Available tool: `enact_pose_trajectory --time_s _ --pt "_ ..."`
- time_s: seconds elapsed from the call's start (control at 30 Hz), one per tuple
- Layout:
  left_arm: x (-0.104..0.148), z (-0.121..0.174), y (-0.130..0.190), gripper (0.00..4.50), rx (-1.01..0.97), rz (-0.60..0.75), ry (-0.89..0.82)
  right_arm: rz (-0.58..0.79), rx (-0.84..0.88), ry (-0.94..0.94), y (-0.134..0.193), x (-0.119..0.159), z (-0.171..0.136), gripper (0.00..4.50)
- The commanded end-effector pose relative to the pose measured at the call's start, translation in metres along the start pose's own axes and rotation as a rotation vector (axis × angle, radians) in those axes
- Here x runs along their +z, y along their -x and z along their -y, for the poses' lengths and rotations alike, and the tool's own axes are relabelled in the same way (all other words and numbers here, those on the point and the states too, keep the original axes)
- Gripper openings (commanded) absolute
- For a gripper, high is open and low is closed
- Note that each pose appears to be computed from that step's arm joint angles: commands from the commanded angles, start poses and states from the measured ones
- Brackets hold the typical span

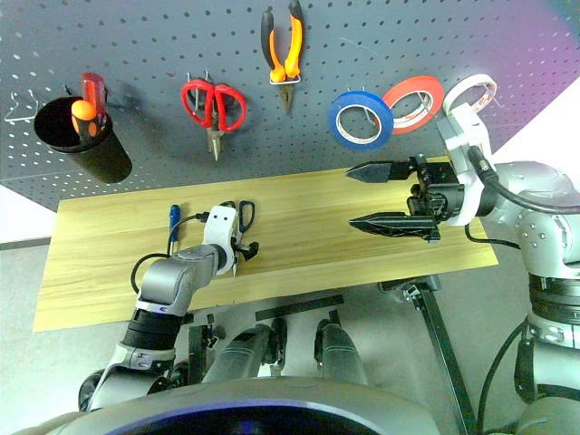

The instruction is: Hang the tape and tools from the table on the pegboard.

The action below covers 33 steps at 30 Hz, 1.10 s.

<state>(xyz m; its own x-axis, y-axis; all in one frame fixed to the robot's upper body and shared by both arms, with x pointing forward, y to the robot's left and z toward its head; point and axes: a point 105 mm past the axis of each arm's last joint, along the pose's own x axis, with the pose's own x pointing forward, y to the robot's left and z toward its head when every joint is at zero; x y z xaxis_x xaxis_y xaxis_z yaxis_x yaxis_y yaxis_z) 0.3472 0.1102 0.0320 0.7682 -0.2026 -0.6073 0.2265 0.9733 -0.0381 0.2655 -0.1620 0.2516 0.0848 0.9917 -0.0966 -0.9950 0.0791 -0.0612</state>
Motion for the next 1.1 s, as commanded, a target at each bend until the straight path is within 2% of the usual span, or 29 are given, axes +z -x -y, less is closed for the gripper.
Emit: enact_pose_trajectory --time_s 0.03,0.2,0.57,0.97,1.1 --pt "-0.009 -0.004 -0.003 4.50 0.028 -0.042 0.038 0.007 -0.001 0.061 0.004 0.014 -0.001 4.45" --pt "-0.013 -0.014 -0.004 4.50 0.092 -0.071 0.006 -0.001 -0.022 0.044 0.006 0.013 0.003 4.45" --pt "-0.020 -0.013 -0.006 4.50 0.096 -0.102 0.042 -0.006 -0.052 0.052 0.004 0.016 0.008 4.45" --pt "-0.026 -0.016 -0.007 0.78 0.118 -0.147 0.065 -0.015 -0.055 0.067 0.003 0.020 0.008 4.50" --pt "-0.025 -0.015 -0.007 0.67 0.112 -0.139 0.068 -0.011 -0.072 0.071 0.004 0.020 0.011 4.50"
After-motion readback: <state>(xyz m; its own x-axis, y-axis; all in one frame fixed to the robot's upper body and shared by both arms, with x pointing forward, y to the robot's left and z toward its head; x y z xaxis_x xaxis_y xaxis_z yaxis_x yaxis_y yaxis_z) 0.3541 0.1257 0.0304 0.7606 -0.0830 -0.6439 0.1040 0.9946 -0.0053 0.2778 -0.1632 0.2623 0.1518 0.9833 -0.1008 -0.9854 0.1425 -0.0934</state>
